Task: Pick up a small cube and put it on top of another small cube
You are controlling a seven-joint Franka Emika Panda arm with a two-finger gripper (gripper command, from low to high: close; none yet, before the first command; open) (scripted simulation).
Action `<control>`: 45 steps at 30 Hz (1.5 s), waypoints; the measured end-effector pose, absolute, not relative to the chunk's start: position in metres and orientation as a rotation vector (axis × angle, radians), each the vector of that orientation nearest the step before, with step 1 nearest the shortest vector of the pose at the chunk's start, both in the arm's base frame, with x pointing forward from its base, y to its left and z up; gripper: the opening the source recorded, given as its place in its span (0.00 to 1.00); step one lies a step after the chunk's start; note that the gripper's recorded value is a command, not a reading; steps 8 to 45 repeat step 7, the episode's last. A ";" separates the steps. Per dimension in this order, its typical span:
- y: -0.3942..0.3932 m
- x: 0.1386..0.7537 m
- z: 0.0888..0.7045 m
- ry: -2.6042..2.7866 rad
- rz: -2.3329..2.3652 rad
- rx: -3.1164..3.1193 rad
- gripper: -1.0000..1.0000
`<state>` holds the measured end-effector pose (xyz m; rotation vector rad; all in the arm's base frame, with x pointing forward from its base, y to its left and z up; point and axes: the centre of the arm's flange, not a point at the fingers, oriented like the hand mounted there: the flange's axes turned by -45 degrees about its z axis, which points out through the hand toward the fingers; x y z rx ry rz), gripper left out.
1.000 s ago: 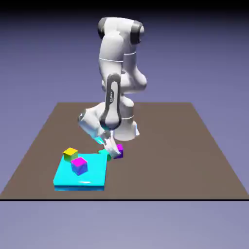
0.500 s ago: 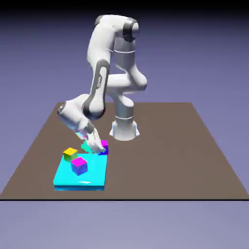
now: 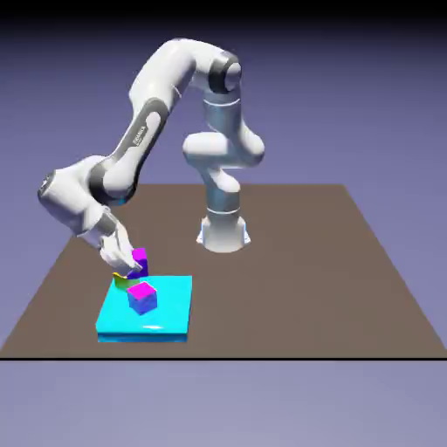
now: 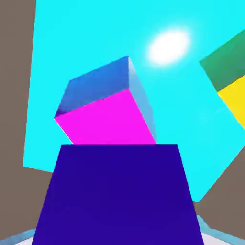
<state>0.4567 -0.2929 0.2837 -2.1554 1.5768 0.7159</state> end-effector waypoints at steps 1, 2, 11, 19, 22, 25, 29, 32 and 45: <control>-0.293 0.457 0.284 1.577 0.716 -2.155 0.00; -0.284 0.455 0.265 1.575 0.715 -2.155 0.00; -0.264 0.447 0.224 1.577 0.718 -2.157 1.00; -0.264 0.447 0.224 1.577 0.718 -2.157 1.00; -0.264 0.447 0.224 1.577 0.718 -2.157 1.00; -0.264 0.447 0.224 1.577 0.718 -2.157 1.00; -0.264 0.447 0.224 1.577 0.718 -2.157 1.00; -0.264 0.447 0.224 1.577 0.718 -2.157 1.00; -0.264 0.447 0.224 1.577 0.718 -2.157 1.00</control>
